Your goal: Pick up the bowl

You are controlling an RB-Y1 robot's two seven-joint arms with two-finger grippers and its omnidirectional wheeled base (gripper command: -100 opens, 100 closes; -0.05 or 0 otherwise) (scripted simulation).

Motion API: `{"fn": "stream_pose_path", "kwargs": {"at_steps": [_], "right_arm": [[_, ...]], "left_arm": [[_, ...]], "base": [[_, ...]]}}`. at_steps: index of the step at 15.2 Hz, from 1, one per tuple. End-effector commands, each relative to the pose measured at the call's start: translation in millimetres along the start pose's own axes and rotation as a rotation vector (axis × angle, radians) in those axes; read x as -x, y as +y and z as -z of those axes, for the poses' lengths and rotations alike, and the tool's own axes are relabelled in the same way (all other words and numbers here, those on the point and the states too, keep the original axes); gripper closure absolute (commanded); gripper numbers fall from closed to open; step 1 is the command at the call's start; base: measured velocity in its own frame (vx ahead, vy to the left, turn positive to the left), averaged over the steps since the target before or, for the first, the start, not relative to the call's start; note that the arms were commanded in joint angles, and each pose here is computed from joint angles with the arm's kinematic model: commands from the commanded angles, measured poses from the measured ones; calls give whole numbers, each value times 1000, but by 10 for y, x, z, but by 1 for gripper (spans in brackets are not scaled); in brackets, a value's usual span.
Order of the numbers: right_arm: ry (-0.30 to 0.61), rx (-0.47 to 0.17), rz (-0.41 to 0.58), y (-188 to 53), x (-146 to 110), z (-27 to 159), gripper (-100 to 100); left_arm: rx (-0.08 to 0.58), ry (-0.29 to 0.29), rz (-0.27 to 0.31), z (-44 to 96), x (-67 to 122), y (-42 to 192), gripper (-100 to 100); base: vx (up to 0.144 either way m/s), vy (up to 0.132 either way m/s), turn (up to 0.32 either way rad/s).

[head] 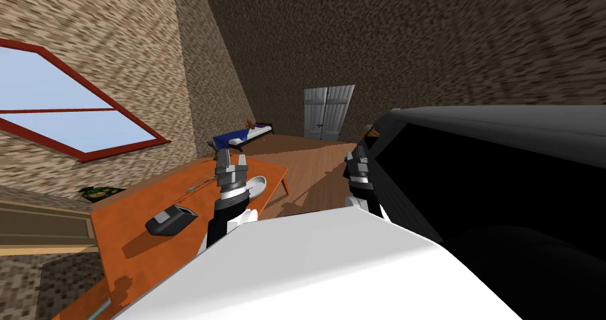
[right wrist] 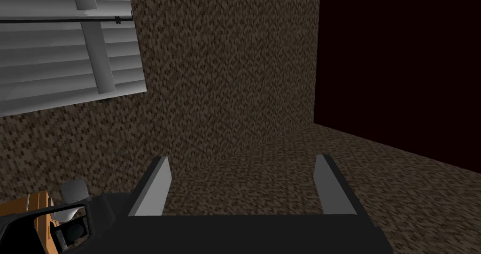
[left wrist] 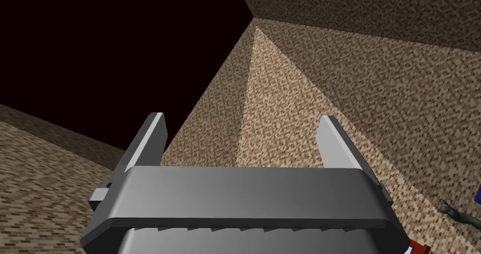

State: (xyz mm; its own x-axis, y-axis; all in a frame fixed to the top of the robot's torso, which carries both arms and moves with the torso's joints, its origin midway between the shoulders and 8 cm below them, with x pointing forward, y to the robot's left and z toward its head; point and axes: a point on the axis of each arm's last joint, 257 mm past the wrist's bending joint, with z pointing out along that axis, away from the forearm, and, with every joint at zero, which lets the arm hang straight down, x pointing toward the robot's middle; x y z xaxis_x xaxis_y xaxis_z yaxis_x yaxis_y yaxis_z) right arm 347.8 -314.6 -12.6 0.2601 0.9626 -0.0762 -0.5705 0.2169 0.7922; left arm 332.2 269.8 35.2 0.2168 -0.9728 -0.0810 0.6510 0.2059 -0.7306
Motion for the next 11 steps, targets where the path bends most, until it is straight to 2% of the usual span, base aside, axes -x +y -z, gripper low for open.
{"fn": "stream_pose_path", "kwargs": {"at_steps": [1, 4, 7, 8, 9, 10, 11], "right_arm": [[0, 0, 0, 0, 0, 0, 0], [0, 0, 0, 0, 0, 0, 0], [0, 0, 0, 0, 0, 0, 0], [0, 0, 0, 0, 0, 0, 0], [0, 0, 0, 0, 0, 0, 0], [0, 0, 0, 0, 0, 0, 0], [0, 0, 0, 0, 0, 0, 0]], "left_arm": [[16, 34, -13, 12, -35, 58, -100], [56, 81, -33, 40, -69, 196, -100], [153, 137, -69, 114, -54, 521, -100], [157, 138, -69, 115, -55, 530, -100], [200, 152, -82, 151, -30, 669, -100], [200, 152, -82, 151, -30, 669, -100], [247, 163, -95, 195, 6, 819, -100]], "base": [[3, 2, -22], [7, 8, -43], [12, 18, -89], [12, 23, -74], [11, 24, -60], [8, 23, -49], [9, 19, -66]]}}
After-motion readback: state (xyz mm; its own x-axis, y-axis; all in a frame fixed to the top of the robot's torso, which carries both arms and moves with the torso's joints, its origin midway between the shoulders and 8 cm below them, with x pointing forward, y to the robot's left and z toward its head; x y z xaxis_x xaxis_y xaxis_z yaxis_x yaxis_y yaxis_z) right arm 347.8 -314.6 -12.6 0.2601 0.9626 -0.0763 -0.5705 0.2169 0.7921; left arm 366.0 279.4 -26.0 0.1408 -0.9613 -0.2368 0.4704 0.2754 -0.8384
